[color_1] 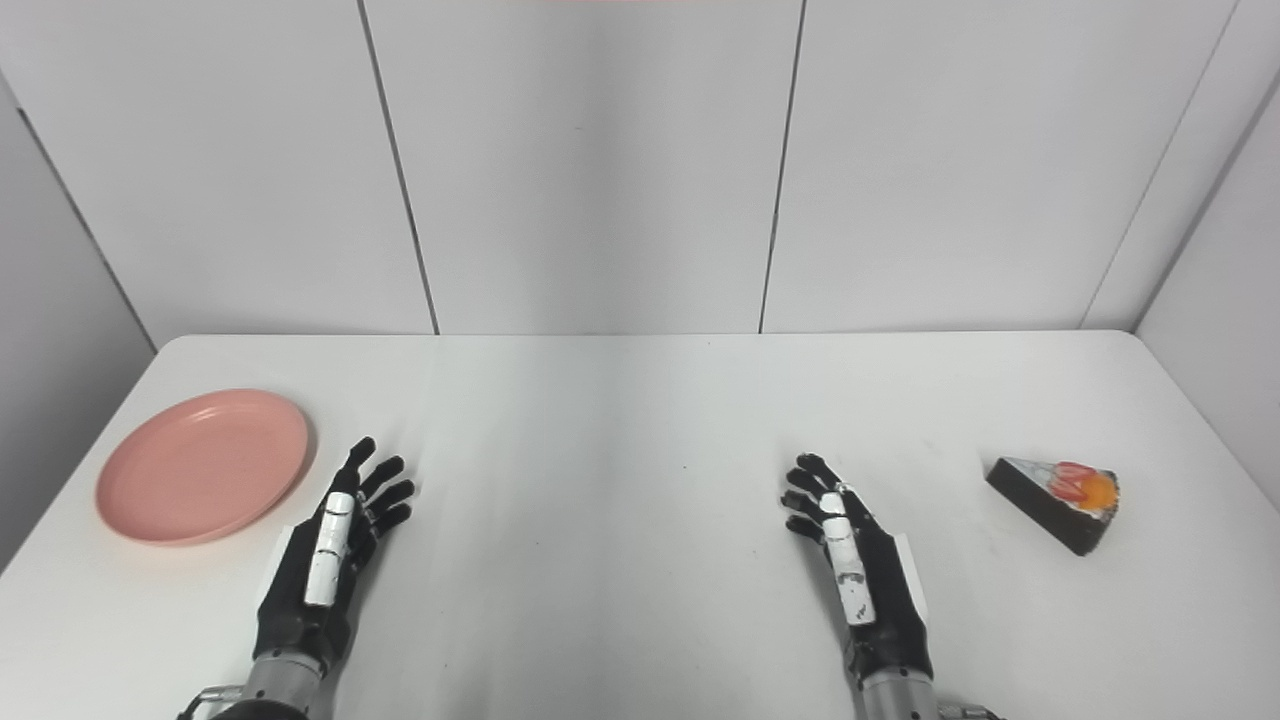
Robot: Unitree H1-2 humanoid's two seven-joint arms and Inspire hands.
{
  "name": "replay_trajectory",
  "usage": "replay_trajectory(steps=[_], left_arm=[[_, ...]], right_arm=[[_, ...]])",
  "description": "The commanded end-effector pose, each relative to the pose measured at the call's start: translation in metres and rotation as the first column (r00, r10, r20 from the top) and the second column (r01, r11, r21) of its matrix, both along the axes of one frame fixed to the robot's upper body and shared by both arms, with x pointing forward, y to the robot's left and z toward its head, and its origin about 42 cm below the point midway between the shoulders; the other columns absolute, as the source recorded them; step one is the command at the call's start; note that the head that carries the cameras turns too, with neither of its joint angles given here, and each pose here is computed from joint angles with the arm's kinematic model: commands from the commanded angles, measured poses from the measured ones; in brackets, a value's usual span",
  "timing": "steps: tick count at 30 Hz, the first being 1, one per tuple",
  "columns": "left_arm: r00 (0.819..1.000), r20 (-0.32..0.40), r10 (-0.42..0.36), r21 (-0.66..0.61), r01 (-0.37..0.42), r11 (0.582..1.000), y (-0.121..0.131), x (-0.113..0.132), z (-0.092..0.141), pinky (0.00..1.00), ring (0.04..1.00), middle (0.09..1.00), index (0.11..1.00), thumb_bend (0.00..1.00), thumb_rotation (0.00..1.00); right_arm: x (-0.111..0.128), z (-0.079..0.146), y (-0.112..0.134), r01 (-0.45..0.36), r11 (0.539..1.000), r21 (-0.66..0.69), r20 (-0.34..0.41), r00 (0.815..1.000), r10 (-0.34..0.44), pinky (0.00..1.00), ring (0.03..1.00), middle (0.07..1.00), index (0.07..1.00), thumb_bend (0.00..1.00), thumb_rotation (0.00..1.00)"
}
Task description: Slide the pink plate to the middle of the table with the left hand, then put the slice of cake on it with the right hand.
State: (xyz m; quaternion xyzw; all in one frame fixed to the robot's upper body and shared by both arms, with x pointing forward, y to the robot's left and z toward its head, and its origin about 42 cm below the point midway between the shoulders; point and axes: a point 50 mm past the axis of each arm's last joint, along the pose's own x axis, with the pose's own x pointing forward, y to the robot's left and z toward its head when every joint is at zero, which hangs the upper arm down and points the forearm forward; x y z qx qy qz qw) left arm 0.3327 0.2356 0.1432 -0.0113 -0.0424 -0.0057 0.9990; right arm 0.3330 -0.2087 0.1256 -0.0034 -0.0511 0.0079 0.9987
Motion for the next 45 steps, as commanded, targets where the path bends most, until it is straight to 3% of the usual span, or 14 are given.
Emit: replay_trajectory(steps=[1,13,20,26,45], left_arm=[[0.999,0.012,-0.039,0.01,0.039,0.999,-0.006,0.005,0.007,0.84,0.85,0.887,0.927,0.73,0.95],[0.999,0.009,-0.042,0.01,0.042,0.999,-0.007,0.006,0.003,0.83,0.846,0.882,0.915,0.72,0.95],[0.999,0.004,-0.034,0.029,0.033,0.999,-0.022,0.007,-0.008,0.81,0.831,0.863,0.907,0.76,0.94],[0.999,0.007,-0.04,0.027,0.04,0.999,-0.033,0.008,-0.017,0.84,0.842,0.875,0.922,0.68,0.96],[1.0,-0.001,-0.025,0.052,0.025,0.998,-0.046,0.014,-0.04,0.8,0.834,0.87,0.914,0.66,0.96]], right_arm=[[-0.002,-0.012,0.001,-0.012,1.0,-0.002,-0.055,0.998,0.012,0.77,0.789,0.817,0.823,0.87,1.0],[-0.002,-0.016,-0.001,-0.016,1.0,-0.005,-0.058,0.998,0.015,0.77,0.791,0.82,0.826,0.88,1.0],[-0.001,-0.027,-0.018,-0.016,1.0,-0.008,-0.06,0.998,0.015,0.78,0.794,0.818,0.829,0.86,1.0],[0.0,-0.041,-0.031,-0.013,1.0,0.006,-0.071,0.997,0.013,0.79,0.779,0.802,0.823,0.86,1.0],[0.006,-0.071,-0.049,-0.005,1.0,0.004,-0.09,0.996,0.006,0.75,0.766,0.788,0.805,0.89,1.0]])
